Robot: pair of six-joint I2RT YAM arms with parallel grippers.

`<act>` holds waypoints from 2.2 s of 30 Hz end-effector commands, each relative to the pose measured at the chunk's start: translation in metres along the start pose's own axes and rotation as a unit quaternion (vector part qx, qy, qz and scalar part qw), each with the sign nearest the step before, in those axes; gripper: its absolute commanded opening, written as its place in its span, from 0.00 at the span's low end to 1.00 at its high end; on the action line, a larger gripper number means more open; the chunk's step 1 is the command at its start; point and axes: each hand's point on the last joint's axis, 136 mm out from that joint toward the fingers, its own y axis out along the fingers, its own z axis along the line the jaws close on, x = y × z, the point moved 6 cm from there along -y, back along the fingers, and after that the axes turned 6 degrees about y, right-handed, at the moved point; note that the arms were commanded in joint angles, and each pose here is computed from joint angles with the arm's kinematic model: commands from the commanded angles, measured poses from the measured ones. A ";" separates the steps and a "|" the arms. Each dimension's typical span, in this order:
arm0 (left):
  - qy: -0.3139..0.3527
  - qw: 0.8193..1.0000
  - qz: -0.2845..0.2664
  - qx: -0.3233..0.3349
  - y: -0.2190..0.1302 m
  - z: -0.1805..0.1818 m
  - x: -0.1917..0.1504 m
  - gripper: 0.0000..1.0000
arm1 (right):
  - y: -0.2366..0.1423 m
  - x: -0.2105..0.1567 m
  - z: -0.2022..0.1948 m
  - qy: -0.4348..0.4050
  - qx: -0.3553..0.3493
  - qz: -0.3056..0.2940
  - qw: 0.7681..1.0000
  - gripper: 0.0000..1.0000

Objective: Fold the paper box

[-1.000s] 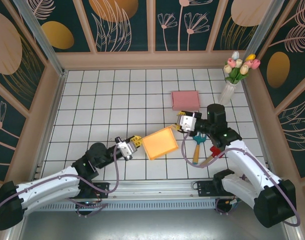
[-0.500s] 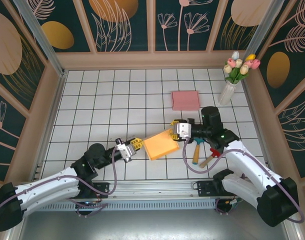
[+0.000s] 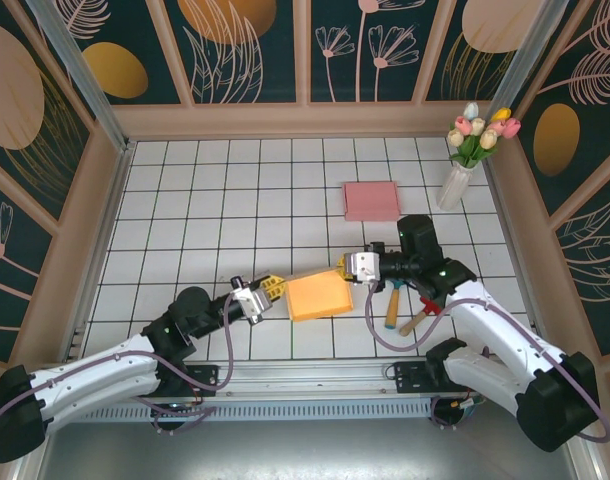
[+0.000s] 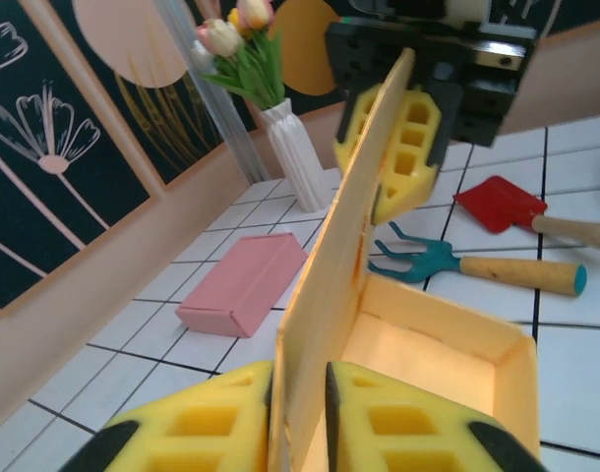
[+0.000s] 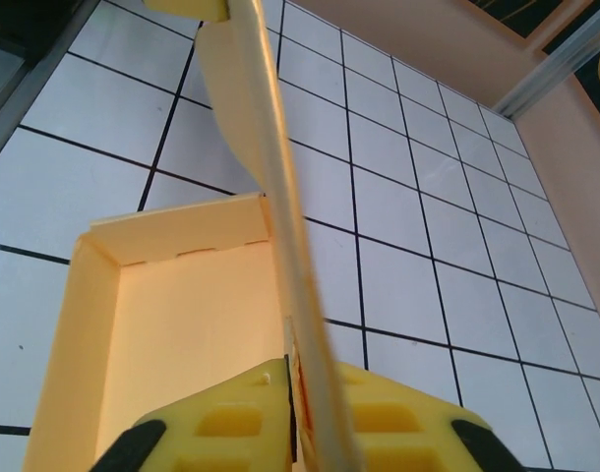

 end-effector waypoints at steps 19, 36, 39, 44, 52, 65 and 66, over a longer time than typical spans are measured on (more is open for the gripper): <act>-0.387 0.852 0.116 0.333 -0.028 0.084 -0.034 0.36 | -0.011 -0.008 -0.026 0.021 -0.087 -0.004 0.996 0.00; -0.406 0.875 0.149 0.216 0.049 0.081 -0.031 0.28 | 0.006 -0.003 -0.032 0.026 -0.097 -0.035 0.994 0.00; -0.392 0.874 0.172 0.228 0.051 0.082 -0.039 0.29 | 0.010 -0.007 -0.033 0.028 -0.096 -0.028 0.995 0.00; -0.368 0.863 0.201 0.282 0.035 0.084 -0.054 0.29 | 0.012 -0.012 -0.033 0.026 -0.097 -0.015 0.995 0.00; -0.381 0.872 0.182 0.249 0.035 0.080 -0.044 0.29 | 0.019 -0.018 -0.026 0.026 -0.083 0.001 0.996 0.00; -0.400 0.878 0.180 0.194 0.054 0.068 -0.049 0.29 | 0.032 -0.028 -0.019 0.030 -0.070 0.024 0.997 0.00; -0.403 0.878 0.181 0.185 0.056 0.066 -0.050 0.28 | 0.034 -0.030 -0.019 0.031 -0.069 0.027 0.997 0.00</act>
